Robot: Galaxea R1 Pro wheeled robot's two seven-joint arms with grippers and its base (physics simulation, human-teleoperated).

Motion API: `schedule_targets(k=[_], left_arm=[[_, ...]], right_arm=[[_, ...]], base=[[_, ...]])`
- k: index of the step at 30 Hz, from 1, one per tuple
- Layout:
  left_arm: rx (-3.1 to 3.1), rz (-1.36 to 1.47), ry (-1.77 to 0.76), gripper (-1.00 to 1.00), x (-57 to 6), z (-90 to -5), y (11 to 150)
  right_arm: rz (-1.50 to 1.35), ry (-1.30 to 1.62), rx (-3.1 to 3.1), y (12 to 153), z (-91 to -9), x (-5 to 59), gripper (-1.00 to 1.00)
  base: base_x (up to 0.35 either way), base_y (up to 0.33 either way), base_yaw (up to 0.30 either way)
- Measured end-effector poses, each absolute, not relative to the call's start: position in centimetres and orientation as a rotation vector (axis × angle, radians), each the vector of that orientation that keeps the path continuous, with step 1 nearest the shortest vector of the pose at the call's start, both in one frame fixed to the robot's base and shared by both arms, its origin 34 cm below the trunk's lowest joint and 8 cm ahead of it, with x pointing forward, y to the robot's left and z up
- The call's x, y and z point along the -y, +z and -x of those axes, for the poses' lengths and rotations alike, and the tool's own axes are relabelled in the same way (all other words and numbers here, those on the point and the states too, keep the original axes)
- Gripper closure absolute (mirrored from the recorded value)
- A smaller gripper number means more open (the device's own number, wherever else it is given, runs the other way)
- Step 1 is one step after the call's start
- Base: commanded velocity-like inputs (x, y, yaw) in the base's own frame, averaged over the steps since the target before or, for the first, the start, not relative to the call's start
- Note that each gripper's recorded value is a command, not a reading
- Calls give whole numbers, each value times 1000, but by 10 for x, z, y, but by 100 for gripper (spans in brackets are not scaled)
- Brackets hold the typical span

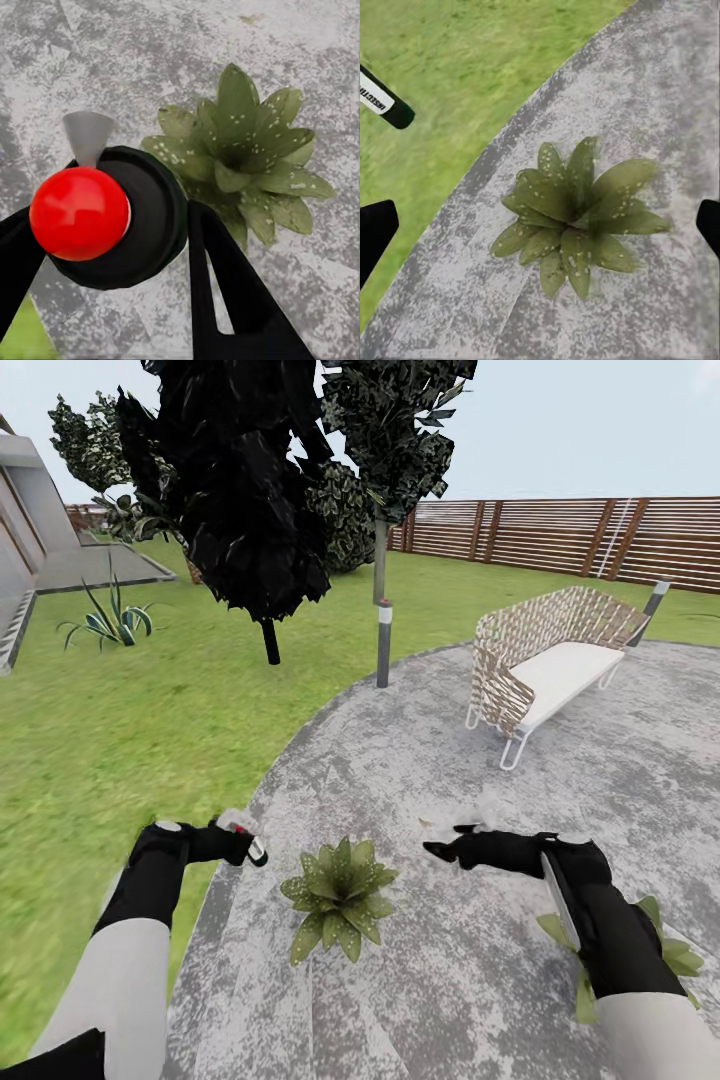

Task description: Pick up the pesticide atomizer in the garden and spray insectifuge to fully cover both potted plants in the garden.

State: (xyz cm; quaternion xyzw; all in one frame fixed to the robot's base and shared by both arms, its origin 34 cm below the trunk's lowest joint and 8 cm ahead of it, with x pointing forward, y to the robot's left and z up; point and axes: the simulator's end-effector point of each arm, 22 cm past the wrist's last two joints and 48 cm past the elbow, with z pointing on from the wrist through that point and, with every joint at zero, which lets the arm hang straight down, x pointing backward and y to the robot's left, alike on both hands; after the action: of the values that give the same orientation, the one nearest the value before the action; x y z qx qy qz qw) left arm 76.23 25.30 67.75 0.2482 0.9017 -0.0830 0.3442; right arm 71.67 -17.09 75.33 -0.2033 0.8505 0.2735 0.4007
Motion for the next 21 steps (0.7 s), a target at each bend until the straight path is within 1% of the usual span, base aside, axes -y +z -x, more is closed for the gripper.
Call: schedule_targets(k=[2, 4, 7, 16, 21], left_arm=[[-2331, -574, -198, 100, -256, -763, 672], [-2323, -545, -204, 100, -257, -763, 671], [-2346, -511, -219, 100, -260, -748, 654], [-2386, -513, -243, 100, -264, -728, 633], [-2411, -477, -235, 100, -275, -715, 621]], right_arm=[[408, 611, -2113, 761, -734, 206, -100], [379, 553, -2078, 766, -743, 221, -100], [320, 381, -2012, 773, -764, 252, -100], [296, 323, -1998, 775, -769, 268, -100], [263, 266, -1997, 778, -771, 297, -100]], base=[[0, 0, 0], [0, 0, 0], [0, 0, 0], [0, 0, 0], [0, 0, 0]])
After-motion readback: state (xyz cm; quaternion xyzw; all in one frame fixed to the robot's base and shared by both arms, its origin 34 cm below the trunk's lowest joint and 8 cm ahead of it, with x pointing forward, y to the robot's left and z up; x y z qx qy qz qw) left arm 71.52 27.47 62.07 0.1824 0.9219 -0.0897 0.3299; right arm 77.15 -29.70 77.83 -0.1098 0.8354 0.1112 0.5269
